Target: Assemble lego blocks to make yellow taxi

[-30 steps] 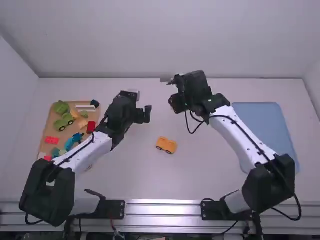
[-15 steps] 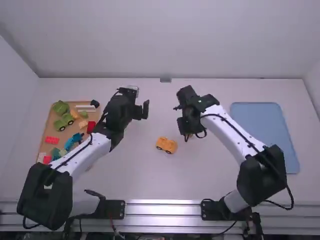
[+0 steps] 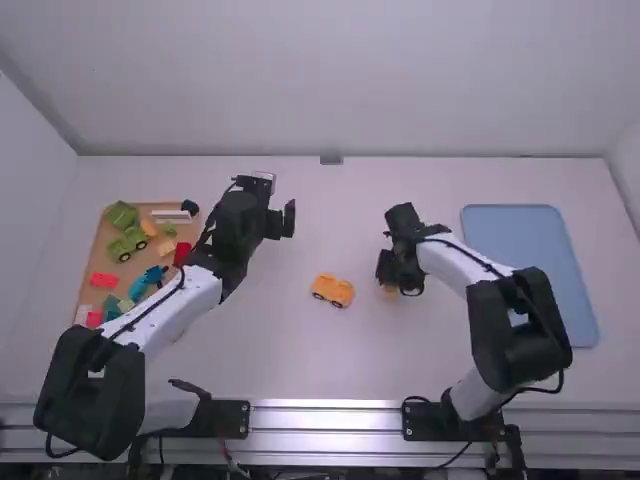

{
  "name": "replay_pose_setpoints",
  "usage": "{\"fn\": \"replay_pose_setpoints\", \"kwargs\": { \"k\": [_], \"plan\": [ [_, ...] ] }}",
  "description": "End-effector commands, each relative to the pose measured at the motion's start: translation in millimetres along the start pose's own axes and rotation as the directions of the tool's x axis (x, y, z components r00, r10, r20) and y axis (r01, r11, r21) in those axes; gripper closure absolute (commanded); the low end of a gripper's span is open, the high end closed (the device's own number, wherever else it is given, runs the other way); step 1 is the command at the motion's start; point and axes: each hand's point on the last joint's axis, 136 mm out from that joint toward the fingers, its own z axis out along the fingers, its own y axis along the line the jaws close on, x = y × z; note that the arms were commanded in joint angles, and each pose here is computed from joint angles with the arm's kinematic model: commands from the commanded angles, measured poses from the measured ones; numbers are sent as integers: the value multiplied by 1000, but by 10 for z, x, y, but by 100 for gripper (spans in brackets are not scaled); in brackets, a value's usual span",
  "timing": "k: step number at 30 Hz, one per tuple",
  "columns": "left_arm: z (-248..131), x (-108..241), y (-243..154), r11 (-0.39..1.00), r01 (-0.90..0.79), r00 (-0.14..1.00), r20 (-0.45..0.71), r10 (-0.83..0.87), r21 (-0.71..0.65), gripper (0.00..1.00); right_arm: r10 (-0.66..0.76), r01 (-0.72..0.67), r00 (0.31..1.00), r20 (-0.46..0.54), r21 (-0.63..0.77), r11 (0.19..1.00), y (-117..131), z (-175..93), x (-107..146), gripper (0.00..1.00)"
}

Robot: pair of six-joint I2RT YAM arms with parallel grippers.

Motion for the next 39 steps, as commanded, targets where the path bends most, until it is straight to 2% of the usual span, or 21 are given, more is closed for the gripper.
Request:
{"fn": "replay_pose_setpoints", "kwargs": {
  "k": [1,2,6,8,9,11,12,15,16,17,18,20,22,25,28,31,33,34,35,36,39],
  "plan": [
    [-57,-145,39,1000,-4,999,34,5,-12,1,129,-130,991,-43,-19,991,-82,106,118,92],
    [-58,-144,23,1000,-6,999,34,6,-9,1,182,-183,982,-43,-25,983,-114,141,125,100],
    [-57,-152,35,1000,-4,999,37,4,-11,1,412,-412,910,-49,-2,911,-176,165,150,100],
    [-58,-148,22,1000,-6,999,36,6,-8,1,591,-591,805,-52,8,806,-178,160,156,100],
    [-58,-147,16,1000,-6,999,36,6,-7,1,613,-613,788,-52,10,790,-178,160,159,100],
    [-58,-141,14,1000,-6,999,33,6,-6,1,722,-722,688,-74,19,691,-152,156,193,100],
    [-58,-139,17,1000,-6,999,33,6,-7,1,736,-737,673,-75,20,676,-149,158,194,99],
    [-57,-120,27,1000,-7,1000,25,7,-10,1,827,-827,561,-45,10,562,-158,170,127,100],
    [-58,-112,15,1000,-8,1000,22,8,-7,1,867,-867,497,-37,16,498,-168,181,138,100],
    [-58,-110,14,1000,-8,1000,21,9,-7,1,879,-879,476,-37,19,477,-165,184,148,100],
    [-57,-101,15,1000,-9,1000,17,9,-7,1,921,-921,388,-39,33,389,-156,197,194,100],
    [-57,-88,16,1000,-10,1000,12,10,-8,1,962,-960,273,-31,53,274,-168,219,254,98],
    [-56,-79,37,1000,-8,1000,8,8,-12,1,981,-979,192,-25,61,193,-177,256,308,97],
    [-57,-75,17,1000,-10,1000,6,10,-8,1,982,-982,184,-31,47,185,-170,283,301,97],
    [-57,-75,13,1000,-10,1000,7,10,-7,1,986,-985,167,-29,46,168,-170,286,300,91],
    [-56,-75,36,1000,-8,1000,6,8,-12,1,992,-992,123,2,33,123,-224,287,265,73],
    [-56,-67,36,1000,-9,1000,3,9,-12,1,993,-992,118,7,33,118,-225,288,267,53],
    [-57,-61,15,1000,-11,1000,1,11,-8,1,993,-993,118,6,32,118,-219,288,267,23],
    [-57,-60,15,1000,-11,1000,0,11,-8,1,993,-992,118,5,31,118,-218,288,266,19],
    [-57,-56,13,1000,-11,1000,-1,11,-7,1,993,-993,116,5,31,116,-223,288,260,1],
    [-57,-49,19,1000,-11,1000,-4,11,-9,1,993,-993,114,1,41,114,-222,287,283,1]
  ]
}}
